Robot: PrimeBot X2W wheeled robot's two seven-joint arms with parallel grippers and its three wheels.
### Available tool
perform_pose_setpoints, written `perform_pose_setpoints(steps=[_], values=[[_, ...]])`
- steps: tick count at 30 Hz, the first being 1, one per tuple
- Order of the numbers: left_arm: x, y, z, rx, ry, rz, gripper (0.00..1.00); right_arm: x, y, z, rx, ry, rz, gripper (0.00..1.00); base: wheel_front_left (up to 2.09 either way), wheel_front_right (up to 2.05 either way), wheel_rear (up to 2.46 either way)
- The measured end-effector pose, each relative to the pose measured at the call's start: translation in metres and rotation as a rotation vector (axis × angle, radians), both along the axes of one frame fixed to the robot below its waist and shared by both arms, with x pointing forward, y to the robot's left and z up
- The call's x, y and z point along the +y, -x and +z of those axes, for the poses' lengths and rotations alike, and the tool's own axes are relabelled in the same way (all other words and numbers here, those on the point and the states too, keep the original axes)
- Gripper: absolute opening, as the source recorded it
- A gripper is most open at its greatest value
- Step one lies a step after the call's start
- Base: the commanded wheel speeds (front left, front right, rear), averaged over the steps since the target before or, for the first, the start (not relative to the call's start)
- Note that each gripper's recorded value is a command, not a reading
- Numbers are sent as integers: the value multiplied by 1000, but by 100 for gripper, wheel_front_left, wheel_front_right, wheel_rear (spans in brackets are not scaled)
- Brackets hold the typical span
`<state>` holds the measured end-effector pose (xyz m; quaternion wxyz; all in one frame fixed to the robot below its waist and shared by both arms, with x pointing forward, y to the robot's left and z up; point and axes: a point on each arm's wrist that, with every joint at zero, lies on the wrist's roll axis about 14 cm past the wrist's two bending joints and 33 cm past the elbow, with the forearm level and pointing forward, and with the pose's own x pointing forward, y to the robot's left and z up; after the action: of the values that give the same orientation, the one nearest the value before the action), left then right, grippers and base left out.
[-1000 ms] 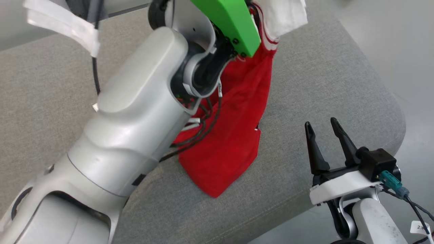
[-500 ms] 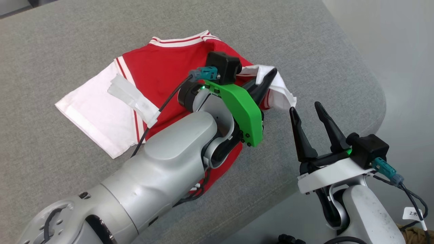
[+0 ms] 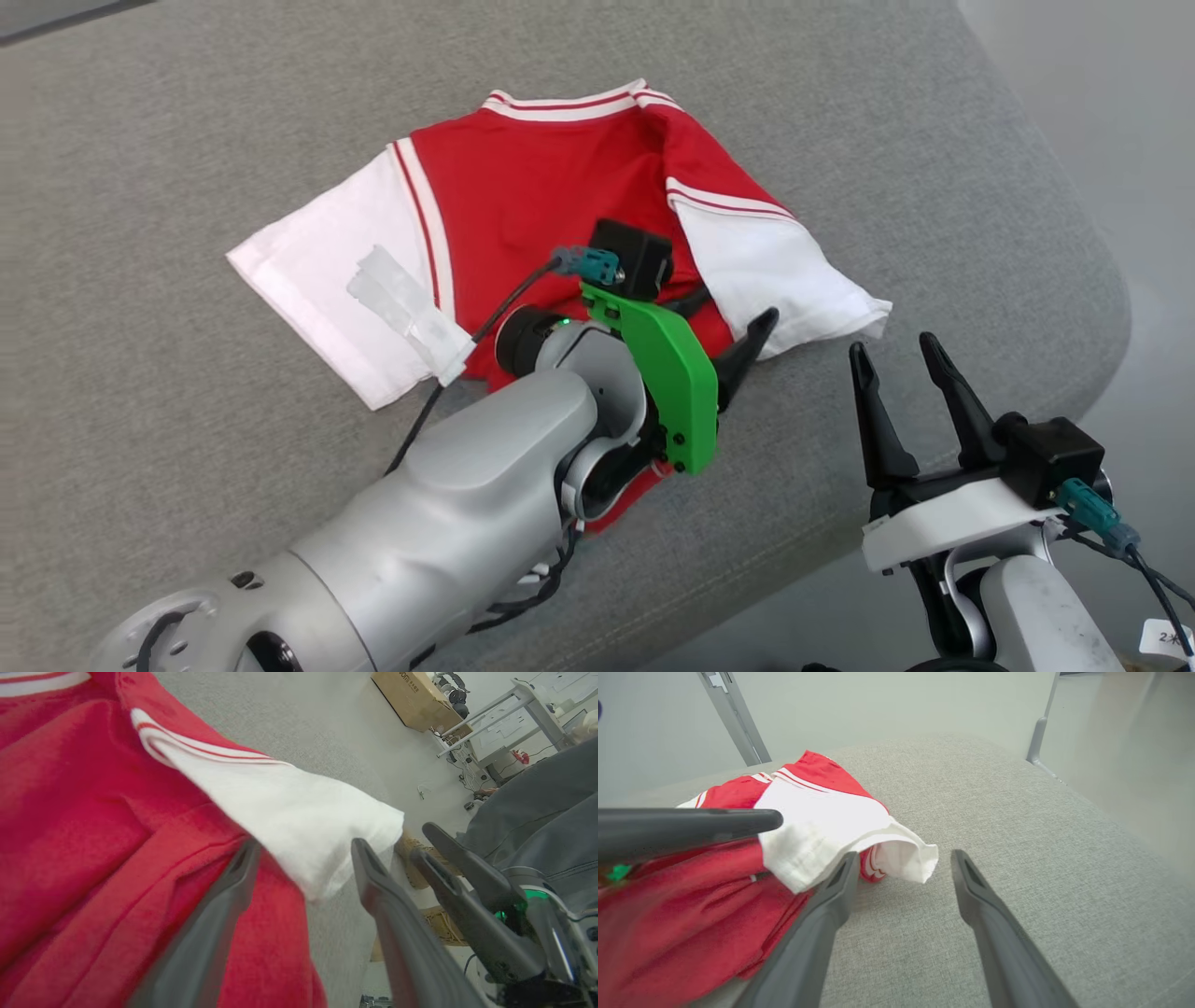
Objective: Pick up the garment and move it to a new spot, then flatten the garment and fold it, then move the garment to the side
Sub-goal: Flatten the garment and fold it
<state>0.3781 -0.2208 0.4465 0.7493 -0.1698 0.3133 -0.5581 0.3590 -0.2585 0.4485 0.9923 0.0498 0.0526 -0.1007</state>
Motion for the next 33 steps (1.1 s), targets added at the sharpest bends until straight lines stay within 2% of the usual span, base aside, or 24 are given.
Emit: perform_pose_setpoints(steps=[5,9,14,17,24,33], values=[[27,-5,-1,-57,-31,35,100,10,-5,3,-11,16,40,100,0,0,0],[69,-29,-4,-109,-71,165,100,14,-7,9,-31,32,58,100,0,0,0],[119,-37,-18,-51,-138,270,100,26,-11,11,-40,45,99,100,0,0,0],[139,-39,-25,-40,-182,288,100,33,-15,13,-50,45,123,100,0,0,0],[136,-23,-28,175,-89,303,100,39,-16,16,-58,48,142,100,0,0,0],[129,-17,-44,266,-79,321,100,35,-12,16,-55,64,131,100,0,0,0]])
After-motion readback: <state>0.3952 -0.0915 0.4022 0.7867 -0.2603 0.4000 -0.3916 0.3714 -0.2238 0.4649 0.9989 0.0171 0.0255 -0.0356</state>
